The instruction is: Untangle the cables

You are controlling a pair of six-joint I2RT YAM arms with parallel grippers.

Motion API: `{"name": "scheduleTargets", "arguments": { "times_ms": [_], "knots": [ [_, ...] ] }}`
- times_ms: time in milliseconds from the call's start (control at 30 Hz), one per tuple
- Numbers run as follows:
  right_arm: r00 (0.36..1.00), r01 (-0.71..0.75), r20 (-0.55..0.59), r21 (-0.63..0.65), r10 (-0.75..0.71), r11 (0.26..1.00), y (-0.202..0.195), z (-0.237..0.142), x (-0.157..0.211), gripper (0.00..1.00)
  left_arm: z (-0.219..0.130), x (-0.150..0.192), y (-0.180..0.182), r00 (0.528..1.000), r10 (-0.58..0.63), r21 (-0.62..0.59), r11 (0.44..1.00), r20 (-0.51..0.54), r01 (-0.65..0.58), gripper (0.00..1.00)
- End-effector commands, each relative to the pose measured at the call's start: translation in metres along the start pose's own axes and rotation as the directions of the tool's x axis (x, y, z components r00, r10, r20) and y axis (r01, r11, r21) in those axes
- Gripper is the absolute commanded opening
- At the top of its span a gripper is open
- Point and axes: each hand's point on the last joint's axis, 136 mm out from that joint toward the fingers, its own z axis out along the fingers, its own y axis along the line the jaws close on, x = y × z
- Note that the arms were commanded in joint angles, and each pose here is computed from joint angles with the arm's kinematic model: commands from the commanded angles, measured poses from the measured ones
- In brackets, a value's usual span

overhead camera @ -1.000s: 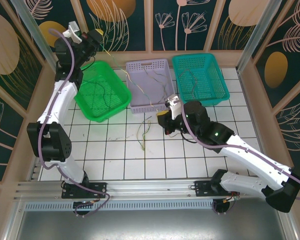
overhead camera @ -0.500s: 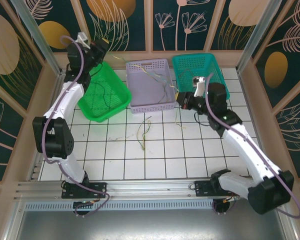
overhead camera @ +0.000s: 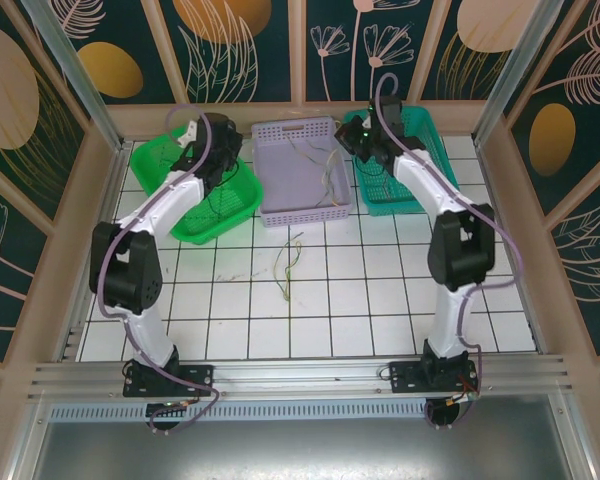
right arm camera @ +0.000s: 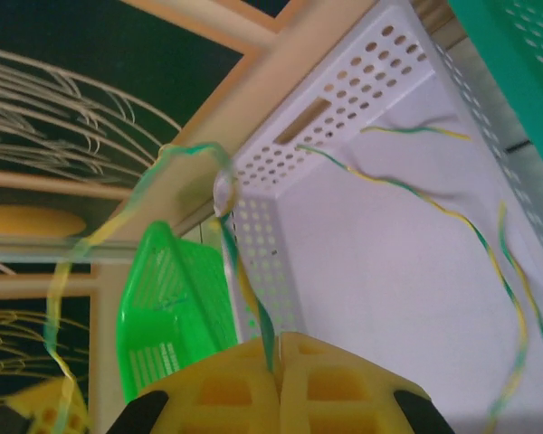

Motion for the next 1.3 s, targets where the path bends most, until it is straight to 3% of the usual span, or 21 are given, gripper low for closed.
{"name": "scheduleTargets", "arguments": {
  "times_ms": [0, 200, 433, 500, 600, 700, 933, 1033, 1267],
  "knots": [
    [1.000, 0.014, -0.012, 0.021, -0.014, 1.000, 0.011, 0.027, -0.004, 0.00, 0.018, 0.031, 0.010, 0.996, -0.045, -0.040, 0.998, -0.072, 0.043, 0.12],
    [0.999, 0.047, -0.030, 0.123, -0.043, 0.991, -0.008, 0.069, -0.001, 0.00, 0.038, 0.089, 0.004, 0.983, -0.003, -0.056, 0.998, -0.184, -0.008, 0.07],
    [0.999, 0.035, -0.025, 0.234, -0.030, 0.972, -0.048, 0.087, 0.005, 0.00, 0.045, 0.155, 0.017, 0.942, 0.030, -0.091, 0.994, -0.336, -0.064, 0.06],
    [0.999, 0.038, -0.043, 0.233, -0.029, 0.972, -0.052, 0.094, 0.011, 0.00, 0.046, 0.168, 0.025, 0.933, 0.042, -0.101, 0.991, -0.356, -0.083, 0.13],
    [0.997, 0.061, -0.057, 0.250, -0.048, 0.966, -0.057, 0.101, 0.016, 0.00, 0.042, 0.177, 0.029, 0.918, 0.041, -0.106, 0.990, -0.393, -0.089, 0.40],
    [0.995, 0.092, -0.055, 0.291, -0.079, 0.952, -0.065, 0.103, 0.017, 0.00, 0.032, 0.179, 0.030, 0.910, 0.044, -0.106, 0.990, -0.413, -0.097, 0.55],
    [0.980, 0.199, -0.062, 0.398, -0.191, 0.895, -0.086, 0.099, 0.016, 0.00, 0.001, 0.174, 0.007, 0.897, -0.005, -0.039, 0.999, -0.442, -0.014, 0.58],
    [0.976, 0.214, -0.055, 0.415, -0.211, 0.884, -0.087, 0.099, 0.015, 0.00, -0.014, 0.172, -0.012, 0.885, -0.003, 0.000, 1.000, -0.466, 0.003, 0.71],
    [0.972, 0.226, -0.038, 0.423, -0.233, 0.877, -0.084, 0.099, 0.010, 0.01, -0.040, 0.179, -0.012, 0.835, -0.053, -0.032, 0.999, -0.548, 0.042, 0.74]
  ]
}}
